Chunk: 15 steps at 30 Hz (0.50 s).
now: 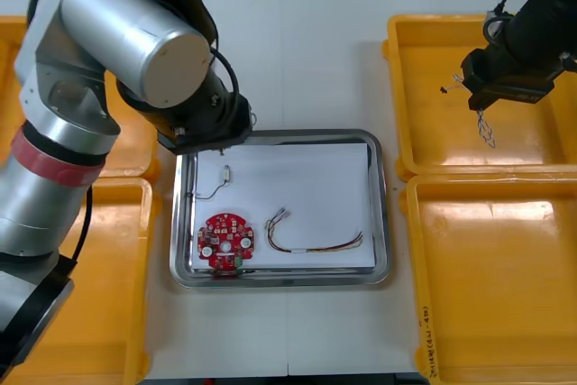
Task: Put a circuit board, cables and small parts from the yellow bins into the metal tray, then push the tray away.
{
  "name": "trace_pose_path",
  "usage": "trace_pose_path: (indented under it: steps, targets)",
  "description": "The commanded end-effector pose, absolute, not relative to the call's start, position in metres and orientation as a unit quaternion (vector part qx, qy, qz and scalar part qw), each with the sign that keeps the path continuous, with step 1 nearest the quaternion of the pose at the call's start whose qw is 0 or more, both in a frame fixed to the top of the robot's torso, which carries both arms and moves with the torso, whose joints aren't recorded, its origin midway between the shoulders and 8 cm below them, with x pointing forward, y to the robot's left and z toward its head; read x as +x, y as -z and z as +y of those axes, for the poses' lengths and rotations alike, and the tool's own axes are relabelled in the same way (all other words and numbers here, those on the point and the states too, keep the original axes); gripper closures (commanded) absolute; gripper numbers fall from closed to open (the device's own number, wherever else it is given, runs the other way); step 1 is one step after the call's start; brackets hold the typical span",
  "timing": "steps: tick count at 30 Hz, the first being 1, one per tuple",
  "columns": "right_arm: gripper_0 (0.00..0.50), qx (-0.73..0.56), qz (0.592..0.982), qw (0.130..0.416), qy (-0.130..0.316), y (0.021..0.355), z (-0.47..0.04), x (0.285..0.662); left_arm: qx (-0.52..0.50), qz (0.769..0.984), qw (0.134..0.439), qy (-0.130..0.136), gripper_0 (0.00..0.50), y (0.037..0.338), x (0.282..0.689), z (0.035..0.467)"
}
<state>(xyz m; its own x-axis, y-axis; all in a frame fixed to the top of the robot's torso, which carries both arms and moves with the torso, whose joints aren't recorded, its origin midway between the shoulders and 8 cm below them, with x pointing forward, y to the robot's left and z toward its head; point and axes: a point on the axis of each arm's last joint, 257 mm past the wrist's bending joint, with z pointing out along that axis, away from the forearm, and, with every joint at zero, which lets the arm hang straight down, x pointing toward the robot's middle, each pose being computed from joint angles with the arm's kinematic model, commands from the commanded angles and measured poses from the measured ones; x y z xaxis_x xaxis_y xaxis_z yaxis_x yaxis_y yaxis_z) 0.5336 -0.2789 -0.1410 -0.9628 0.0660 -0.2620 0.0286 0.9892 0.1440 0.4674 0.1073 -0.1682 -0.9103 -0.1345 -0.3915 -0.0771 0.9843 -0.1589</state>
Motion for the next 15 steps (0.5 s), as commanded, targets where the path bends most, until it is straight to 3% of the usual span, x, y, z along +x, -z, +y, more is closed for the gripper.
trace_pose_path:
  steps: [1, 5, 15]
  targets:
    - [0.500, 0.016, 0.983, 0.170, -0.064, 0.095, -0.278, 0.538, -0.023, 0.976, 0.206, 0.065, 0.500, 0.164, 0.468, 0.081]
    - [0.500, 0.036, 0.982, 0.169, -0.070, 0.095, -0.269, 0.533, -0.021, 0.979, 0.196, 0.046, 0.499, 0.180, 0.468, 0.082]
    - [0.500, -0.023, 0.981, 0.184, -0.054, 0.102, -0.230, 0.522, -0.016, 0.980, 0.195, 0.046, 0.500, 0.203, 0.478, 0.069]
